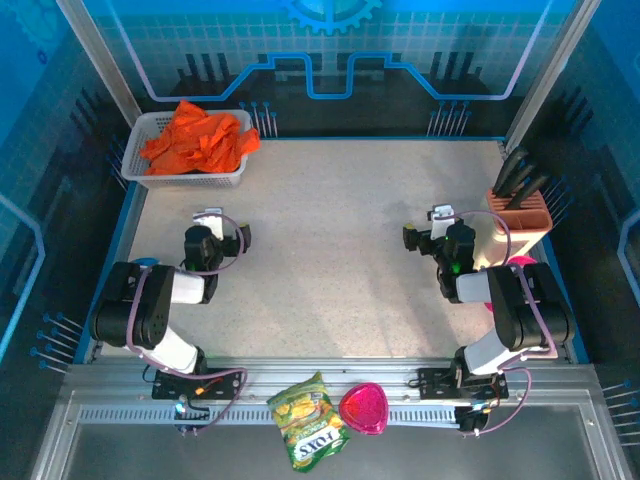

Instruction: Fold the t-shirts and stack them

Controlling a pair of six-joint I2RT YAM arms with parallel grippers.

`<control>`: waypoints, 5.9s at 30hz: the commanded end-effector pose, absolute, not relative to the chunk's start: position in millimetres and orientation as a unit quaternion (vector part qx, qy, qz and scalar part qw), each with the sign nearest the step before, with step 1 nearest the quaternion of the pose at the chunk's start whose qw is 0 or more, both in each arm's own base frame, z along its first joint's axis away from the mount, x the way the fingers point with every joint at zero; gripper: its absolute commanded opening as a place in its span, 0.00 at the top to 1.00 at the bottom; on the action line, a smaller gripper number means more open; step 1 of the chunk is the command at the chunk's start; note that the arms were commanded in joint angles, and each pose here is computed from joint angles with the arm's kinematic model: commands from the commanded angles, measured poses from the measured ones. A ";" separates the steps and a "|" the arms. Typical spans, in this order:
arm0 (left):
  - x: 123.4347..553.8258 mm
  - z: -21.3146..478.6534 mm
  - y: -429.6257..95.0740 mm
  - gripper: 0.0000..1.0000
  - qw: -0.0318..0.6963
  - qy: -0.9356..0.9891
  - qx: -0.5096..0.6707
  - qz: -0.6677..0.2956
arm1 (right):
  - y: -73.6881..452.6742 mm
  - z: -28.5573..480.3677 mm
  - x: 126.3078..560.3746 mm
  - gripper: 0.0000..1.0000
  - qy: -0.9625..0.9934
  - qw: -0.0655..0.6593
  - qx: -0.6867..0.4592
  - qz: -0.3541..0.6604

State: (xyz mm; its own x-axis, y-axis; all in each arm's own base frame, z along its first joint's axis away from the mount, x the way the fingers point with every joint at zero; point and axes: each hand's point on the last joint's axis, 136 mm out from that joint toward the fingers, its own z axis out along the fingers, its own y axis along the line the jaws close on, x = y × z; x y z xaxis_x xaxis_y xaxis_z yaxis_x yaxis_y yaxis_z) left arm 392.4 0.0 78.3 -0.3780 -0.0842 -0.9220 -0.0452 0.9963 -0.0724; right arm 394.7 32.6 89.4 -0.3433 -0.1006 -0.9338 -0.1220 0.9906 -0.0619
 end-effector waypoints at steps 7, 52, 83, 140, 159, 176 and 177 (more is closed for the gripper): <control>399.0 95.7 -3.5 0.01 0.579 0.814 -0.032 -0.027 | 29.6 97.8 399.4 0.00 0.813 0.579 -0.064 0.009; 406.0 214.1 32.9 0.01 0.455 0.863 -0.194 0.103 | 10.6 144.0 385.4 0.00 0.808 0.585 -0.008 -0.068; 619.2 112.2 128.5 0.31 0.325 0.906 -0.272 0.020 | 82.0 177.1 337.8 0.09 0.907 0.412 -0.074 0.039; 316.9 210.4 -361.5 0.01 0.306 0.928 0.185 -0.108 | 83.0 243.4 230.2 0.09 0.909 0.393 -0.088 0.110; 326.3 210.9 -148.5 0.01 0.295 0.952 -0.054 -0.064 | 247.7 163.6 215.6 0.27 0.844 0.235 -0.476 -0.073; 320.8 193.0 -122.4 0.01 0.275 0.952 -0.083 -0.100 | 265.7 24.4 274.4 0.70 0.915 0.085 -0.384 -0.096; 320.8 192.2 -123.3 0.01 0.274 0.953 -0.083 -0.102 | 265.2 19.4 276.0 0.72 0.919 0.081 -0.376 -0.090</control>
State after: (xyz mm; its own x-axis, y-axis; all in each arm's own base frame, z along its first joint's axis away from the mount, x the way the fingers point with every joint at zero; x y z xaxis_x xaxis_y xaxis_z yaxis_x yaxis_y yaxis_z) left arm 324.6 -114.5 183.4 -0.8352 -0.2123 -0.5074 -0.1406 0.9742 -0.1763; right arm 268.0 273.6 35.5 -0.6082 -0.7884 -0.0922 -0.7488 0.6083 -0.2632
